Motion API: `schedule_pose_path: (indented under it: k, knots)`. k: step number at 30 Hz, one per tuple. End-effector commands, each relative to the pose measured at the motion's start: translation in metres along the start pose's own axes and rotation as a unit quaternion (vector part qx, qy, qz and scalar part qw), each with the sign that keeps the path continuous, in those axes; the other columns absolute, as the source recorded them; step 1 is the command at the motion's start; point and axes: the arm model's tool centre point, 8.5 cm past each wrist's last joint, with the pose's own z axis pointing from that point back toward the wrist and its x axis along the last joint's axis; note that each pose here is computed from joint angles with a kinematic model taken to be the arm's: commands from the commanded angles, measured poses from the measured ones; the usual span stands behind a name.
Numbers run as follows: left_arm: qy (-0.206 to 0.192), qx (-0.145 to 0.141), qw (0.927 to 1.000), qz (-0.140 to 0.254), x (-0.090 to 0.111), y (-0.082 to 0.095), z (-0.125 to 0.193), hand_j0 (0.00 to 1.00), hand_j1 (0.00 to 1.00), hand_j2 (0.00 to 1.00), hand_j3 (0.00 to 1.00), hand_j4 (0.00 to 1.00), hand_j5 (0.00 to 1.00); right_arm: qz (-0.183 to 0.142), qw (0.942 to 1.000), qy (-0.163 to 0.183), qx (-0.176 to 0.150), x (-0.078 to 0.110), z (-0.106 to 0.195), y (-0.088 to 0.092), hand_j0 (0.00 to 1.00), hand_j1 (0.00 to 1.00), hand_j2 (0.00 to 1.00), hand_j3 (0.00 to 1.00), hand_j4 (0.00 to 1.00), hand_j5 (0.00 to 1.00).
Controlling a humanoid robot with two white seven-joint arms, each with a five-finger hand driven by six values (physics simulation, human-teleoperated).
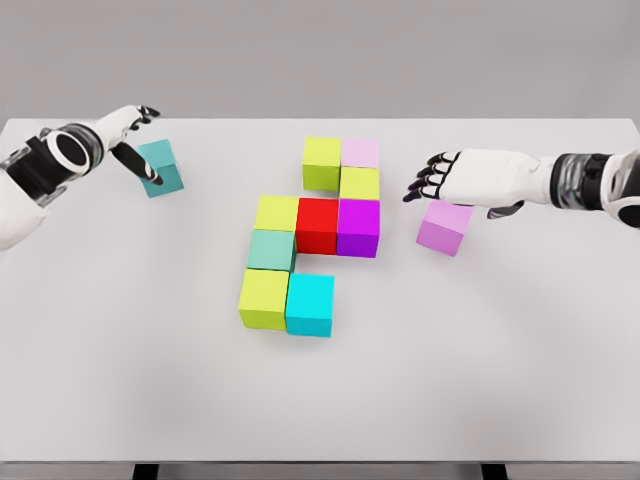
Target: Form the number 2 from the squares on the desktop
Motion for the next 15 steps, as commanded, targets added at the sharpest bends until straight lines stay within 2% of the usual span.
schedule_pose_path:
  k: [1, 8, 12, 15]
  knots:
    - [0.008, 0.002, 0.9999, -0.007, -0.004, -0.003, -0.003, 1.00, 1.00, 1.00, 1.00, 1.00, 1.00, -0.003, 1.0000, 0.002, 0.007, -0.001, -0.005, 0.005, 1.00, 1.00, 1.00, 1.00, 1.00, 1.00]
    - [0.028, 0.005, 0.9996, -0.003, -0.014, -0.002, -0.010, 1.00, 1.00, 1.00, 1.00, 1.00, 1.00, 0.003, 0.9998, -0.003, 0.022, 0.004, -0.010, 0.011, 1.00, 1.00, 1.00, 1.00, 1.00, 1.00]
    - [0.033, 0.003, 0.9995, -0.002, -0.012, -0.009, -0.018, 1.00, 1.00, 1.00, 1.00, 1.00, 1.00, 0.009, 0.9996, 0.000, 0.026, 0.003, -0.010, 0.011, 1.00, 1.00, 1.00, 1.00, 1.00, 1.00]
    - [0.036, 0.007, 0.9993, -0.005, -0.015, -0.008, -0.019, 1.00, 1.00, 1.00, 1.00, 1.00, 1.00, 0.013, 0.9995, 0.001, 0.029, 0.004, -0.012, 0.012, 1.00, 1.00, 1.00, 1.00, 1.00, 1.00]
